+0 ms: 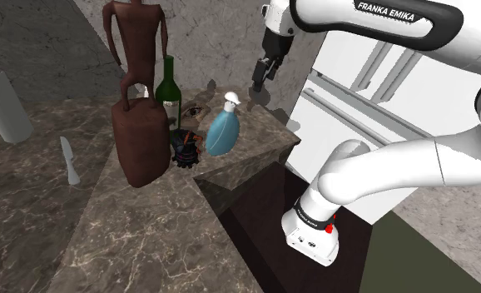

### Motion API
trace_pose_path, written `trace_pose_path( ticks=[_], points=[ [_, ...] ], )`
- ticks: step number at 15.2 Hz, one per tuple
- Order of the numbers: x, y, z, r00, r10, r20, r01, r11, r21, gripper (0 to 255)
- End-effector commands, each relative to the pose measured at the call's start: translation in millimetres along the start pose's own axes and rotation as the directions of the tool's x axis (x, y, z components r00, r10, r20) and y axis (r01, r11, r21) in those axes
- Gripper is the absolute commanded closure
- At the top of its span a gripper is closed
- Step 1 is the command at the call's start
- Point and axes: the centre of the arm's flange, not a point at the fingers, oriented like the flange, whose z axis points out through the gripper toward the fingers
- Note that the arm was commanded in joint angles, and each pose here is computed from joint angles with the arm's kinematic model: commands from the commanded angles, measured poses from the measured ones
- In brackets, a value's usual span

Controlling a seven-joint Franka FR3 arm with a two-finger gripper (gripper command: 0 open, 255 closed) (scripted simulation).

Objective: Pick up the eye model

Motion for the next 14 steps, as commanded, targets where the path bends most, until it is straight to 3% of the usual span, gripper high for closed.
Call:
trace_pose_path(
  ticks=[1,7,10,14],
  points=[
    [0,0,0,1.0,0.0,0.0,0.0,1.0,0.0,0],
    [53,28,50,0.983,-0.18,-0.026,0.181,0.983,0.015,0],
    [81,39,74,0.962,-0.268,-0.04,0.269,0.963,0.02,0],
    [121,48,106,0.922,-0.382,-0.059,0.384,0.923,0.025,0]
  ],
)
